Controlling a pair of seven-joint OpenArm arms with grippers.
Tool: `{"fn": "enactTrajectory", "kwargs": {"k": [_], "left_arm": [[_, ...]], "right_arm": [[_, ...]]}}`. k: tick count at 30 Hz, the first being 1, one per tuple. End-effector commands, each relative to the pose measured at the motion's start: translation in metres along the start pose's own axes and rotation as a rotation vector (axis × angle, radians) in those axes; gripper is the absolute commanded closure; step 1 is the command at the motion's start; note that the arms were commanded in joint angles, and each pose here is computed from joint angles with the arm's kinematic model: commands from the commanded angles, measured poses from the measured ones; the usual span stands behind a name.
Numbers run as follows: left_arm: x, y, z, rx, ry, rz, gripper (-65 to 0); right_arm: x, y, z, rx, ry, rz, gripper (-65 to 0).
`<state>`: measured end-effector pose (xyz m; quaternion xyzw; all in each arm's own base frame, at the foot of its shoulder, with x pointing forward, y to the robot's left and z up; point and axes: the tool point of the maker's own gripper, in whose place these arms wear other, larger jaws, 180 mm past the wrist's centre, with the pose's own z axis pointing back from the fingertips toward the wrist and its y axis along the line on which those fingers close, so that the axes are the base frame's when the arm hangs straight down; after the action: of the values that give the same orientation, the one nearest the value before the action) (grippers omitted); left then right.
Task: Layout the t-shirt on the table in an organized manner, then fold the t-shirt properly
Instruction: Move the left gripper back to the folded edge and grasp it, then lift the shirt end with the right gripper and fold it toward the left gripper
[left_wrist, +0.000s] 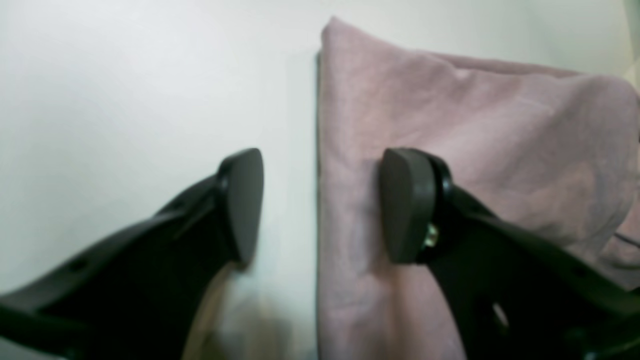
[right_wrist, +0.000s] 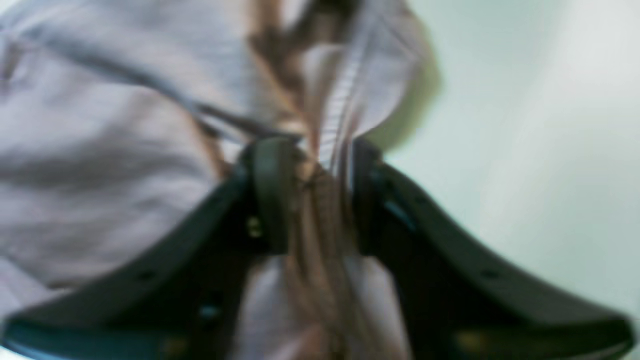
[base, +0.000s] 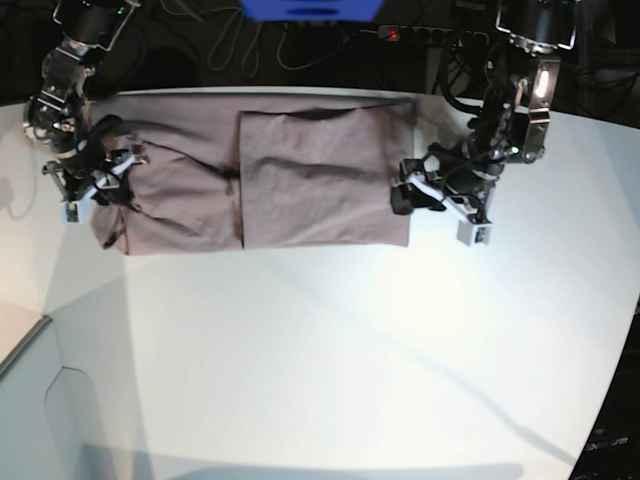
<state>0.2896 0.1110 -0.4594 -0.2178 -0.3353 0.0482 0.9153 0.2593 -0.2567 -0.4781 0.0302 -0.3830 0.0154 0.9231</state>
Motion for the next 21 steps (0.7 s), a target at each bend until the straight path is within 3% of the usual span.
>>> {"fn": "enactTrajectory", "kwargs": {"k": [1, 4, 12, 21], "left_arm": [[0.012, -0.002, 0.002, -0.011, -0.032, -0.006, -36.2], [0.012, -0.002, 0.002, -0.011, -0.032, -0.006, -36.2], [0.006, -0.001, 0.003, -0.009, -0.022, -0.001, -36.2], [0.011, -0.007, 0.007, -0.02, -0.04, -0.016, -36.2]], "right_arm": [[-0.014, 0.006, 0.0, 0.02, 0.068, 0.027, -12.3], [-0.015, 0.01, -0.001, 0.03, 0.071, 0.033, -0.2], [0.011, 0.003, 0.01, -0.005, 0.006, 0.082, 0.0], [0.055, 0.034, 0.039, -0.012, -0.129, 0.182, 0.0]]}}
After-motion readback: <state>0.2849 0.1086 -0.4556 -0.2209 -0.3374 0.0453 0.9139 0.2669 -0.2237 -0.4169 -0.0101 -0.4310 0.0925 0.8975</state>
